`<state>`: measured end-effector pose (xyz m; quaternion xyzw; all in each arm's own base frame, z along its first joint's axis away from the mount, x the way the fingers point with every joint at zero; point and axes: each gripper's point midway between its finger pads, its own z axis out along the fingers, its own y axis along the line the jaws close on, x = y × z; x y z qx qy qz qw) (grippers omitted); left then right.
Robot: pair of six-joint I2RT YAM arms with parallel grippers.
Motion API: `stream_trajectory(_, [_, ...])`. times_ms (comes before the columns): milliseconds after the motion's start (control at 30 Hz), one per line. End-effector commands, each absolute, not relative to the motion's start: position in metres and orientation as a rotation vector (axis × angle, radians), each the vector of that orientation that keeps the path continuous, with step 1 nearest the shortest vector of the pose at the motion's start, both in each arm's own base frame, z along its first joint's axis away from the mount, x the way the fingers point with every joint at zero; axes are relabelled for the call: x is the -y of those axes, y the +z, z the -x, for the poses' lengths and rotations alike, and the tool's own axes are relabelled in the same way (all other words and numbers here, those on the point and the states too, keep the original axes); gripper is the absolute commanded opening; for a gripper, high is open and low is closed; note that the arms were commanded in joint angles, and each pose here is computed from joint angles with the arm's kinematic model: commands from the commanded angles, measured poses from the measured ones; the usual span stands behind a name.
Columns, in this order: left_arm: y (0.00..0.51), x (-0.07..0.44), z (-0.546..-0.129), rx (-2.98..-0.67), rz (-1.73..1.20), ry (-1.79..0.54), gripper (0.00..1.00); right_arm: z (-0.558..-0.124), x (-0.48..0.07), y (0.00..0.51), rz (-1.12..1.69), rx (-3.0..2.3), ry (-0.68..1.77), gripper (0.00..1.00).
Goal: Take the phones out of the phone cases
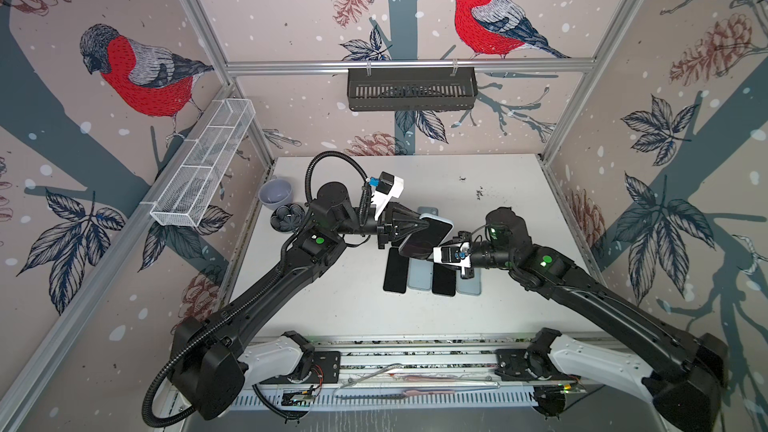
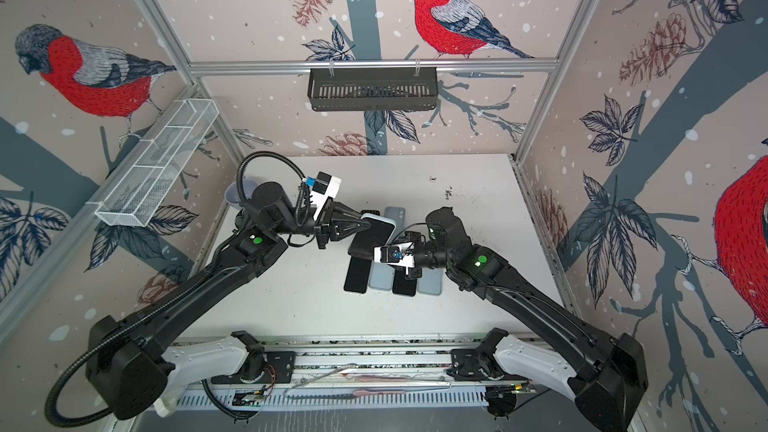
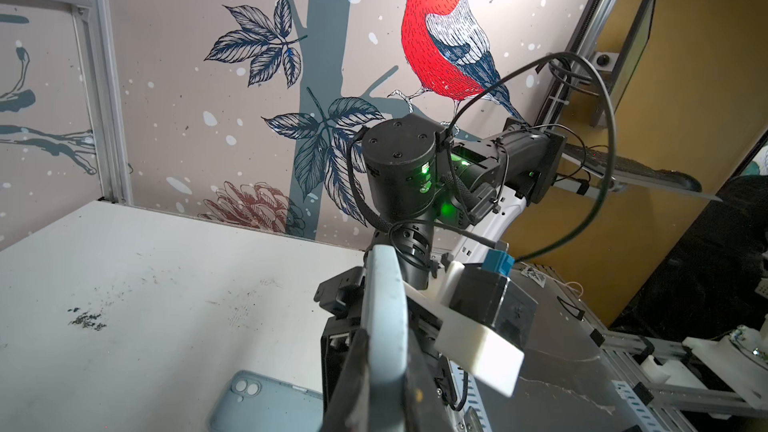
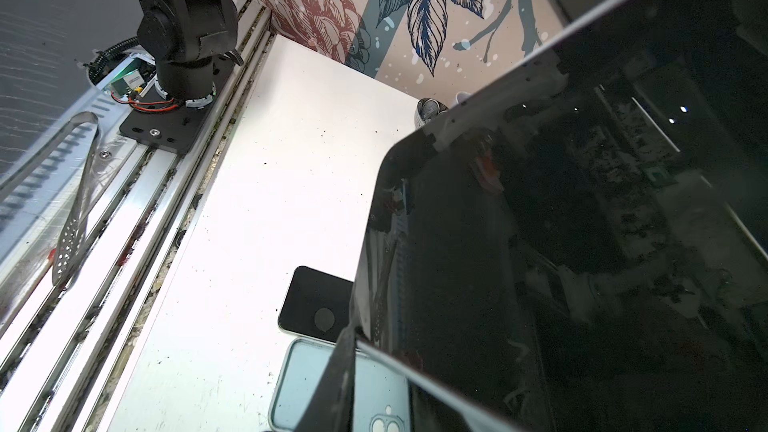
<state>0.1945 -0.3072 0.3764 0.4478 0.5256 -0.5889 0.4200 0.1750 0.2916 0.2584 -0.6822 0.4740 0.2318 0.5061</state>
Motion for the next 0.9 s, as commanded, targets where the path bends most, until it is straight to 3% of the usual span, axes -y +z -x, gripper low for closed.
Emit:
stream_trajectory(0, [0.372, 0.309, -0.195, -1.385, -1.082, -1.55, 0.0, -0.185, -0.302, 0.298, 1.571, -0.973, 0.479, 0.23])
stream_trajectory(400, [0.372, 0.31, -0.201, -1.386, -1.002, -1.608, 0.0, -0.189, -0.305, 0.293, 1.541, -0.982, 0.451, 0.27])
stream_trajectory(633, [0.394, 0.297, -0.219, -1.389, -0.779, -1.631, 0.0, -0.216, -0.289, 0.284, 1.433, -1.096, 0.41, 0.64])
stream_trajectory(867, [0.42, 0.253, -0.245, -1.353, -0.307, -1.779, 0.0, -0.267, -0.249, 0.345, 0.843, -1.28, 0.631, 0.82])
